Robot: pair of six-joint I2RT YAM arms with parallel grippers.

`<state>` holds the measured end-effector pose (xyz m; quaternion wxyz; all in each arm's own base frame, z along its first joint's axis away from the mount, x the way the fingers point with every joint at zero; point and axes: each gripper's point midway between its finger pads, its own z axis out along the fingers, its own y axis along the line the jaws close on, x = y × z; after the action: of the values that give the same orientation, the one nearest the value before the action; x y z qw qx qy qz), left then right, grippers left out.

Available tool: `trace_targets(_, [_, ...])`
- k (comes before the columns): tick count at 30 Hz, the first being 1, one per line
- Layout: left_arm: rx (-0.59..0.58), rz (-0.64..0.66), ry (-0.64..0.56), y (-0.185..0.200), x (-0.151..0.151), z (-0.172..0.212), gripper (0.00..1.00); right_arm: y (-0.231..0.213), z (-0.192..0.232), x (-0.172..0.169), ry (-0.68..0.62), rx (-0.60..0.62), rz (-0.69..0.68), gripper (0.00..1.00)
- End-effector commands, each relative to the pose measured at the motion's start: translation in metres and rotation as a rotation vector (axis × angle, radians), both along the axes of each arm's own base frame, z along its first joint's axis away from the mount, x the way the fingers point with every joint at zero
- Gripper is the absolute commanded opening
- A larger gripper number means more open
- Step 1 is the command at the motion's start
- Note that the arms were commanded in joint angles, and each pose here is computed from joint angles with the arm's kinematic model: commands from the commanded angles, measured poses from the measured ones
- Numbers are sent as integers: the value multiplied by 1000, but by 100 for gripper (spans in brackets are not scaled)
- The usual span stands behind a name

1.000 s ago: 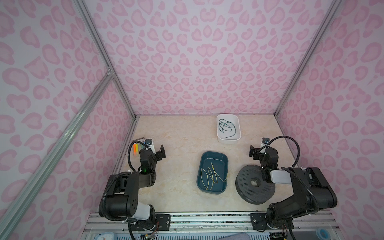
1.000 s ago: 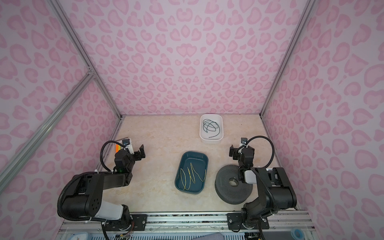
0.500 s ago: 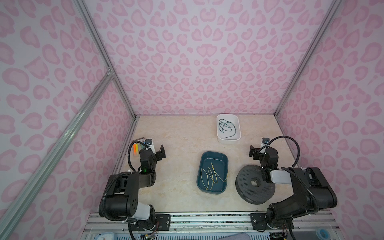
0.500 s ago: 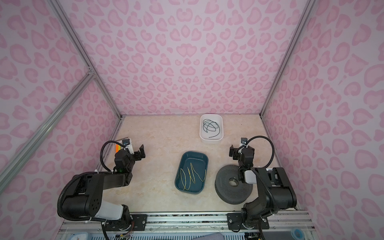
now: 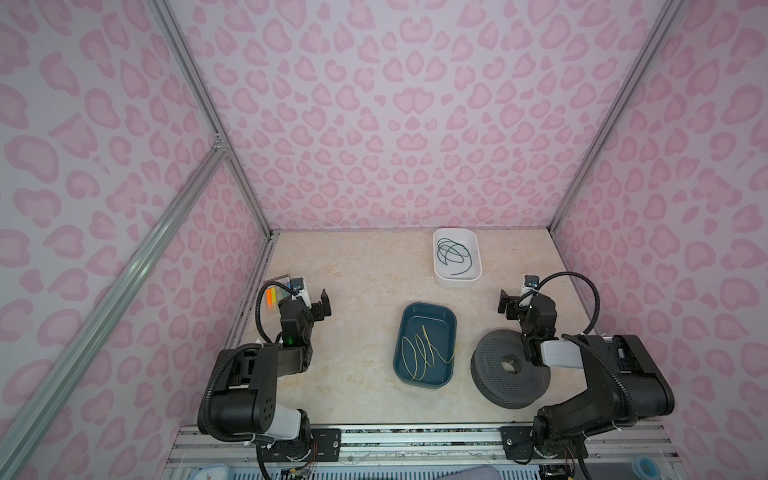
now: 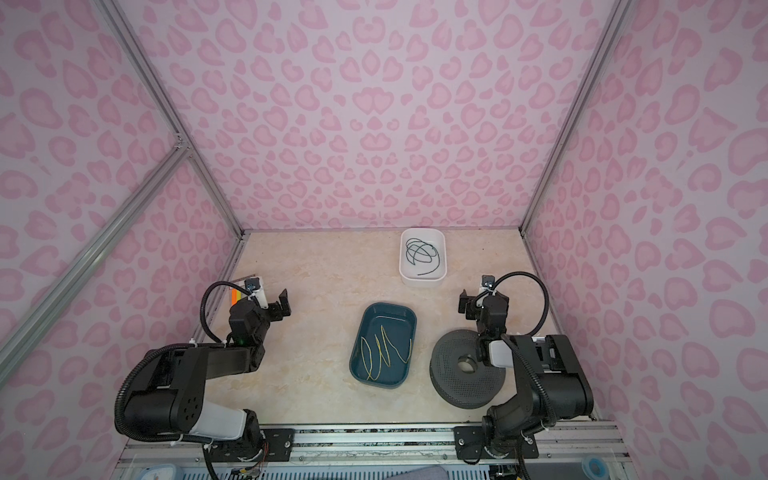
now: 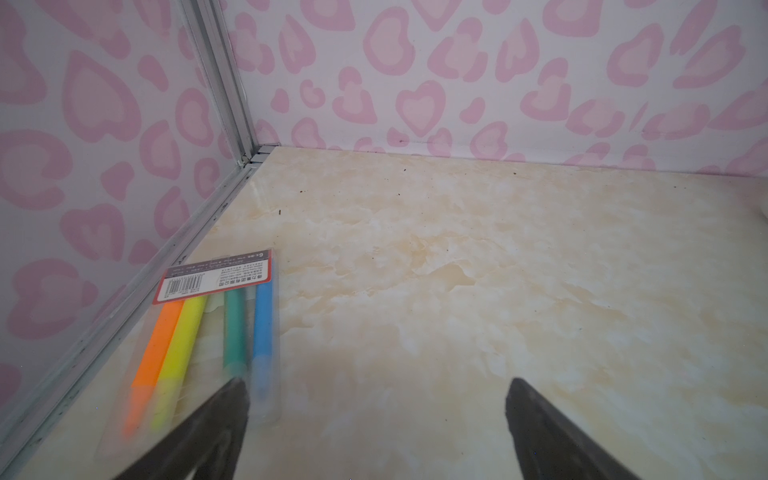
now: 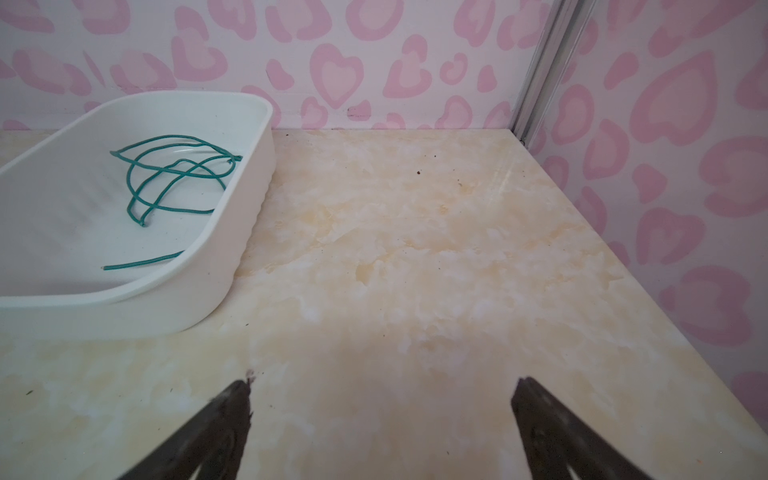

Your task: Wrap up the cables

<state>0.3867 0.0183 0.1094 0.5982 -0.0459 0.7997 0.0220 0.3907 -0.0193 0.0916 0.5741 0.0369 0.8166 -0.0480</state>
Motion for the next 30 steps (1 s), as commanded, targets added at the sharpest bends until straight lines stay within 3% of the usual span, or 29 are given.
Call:
trace_targets(1, [-3, -2, -25, 0, 2, 6, 98, -2, 7, 2, -32, -1, -13, 100])
trace_targets(30, [-3, -3, -29, 0, 1, 7, 98, -2, 6, 2, -26, -5, -9, 100])
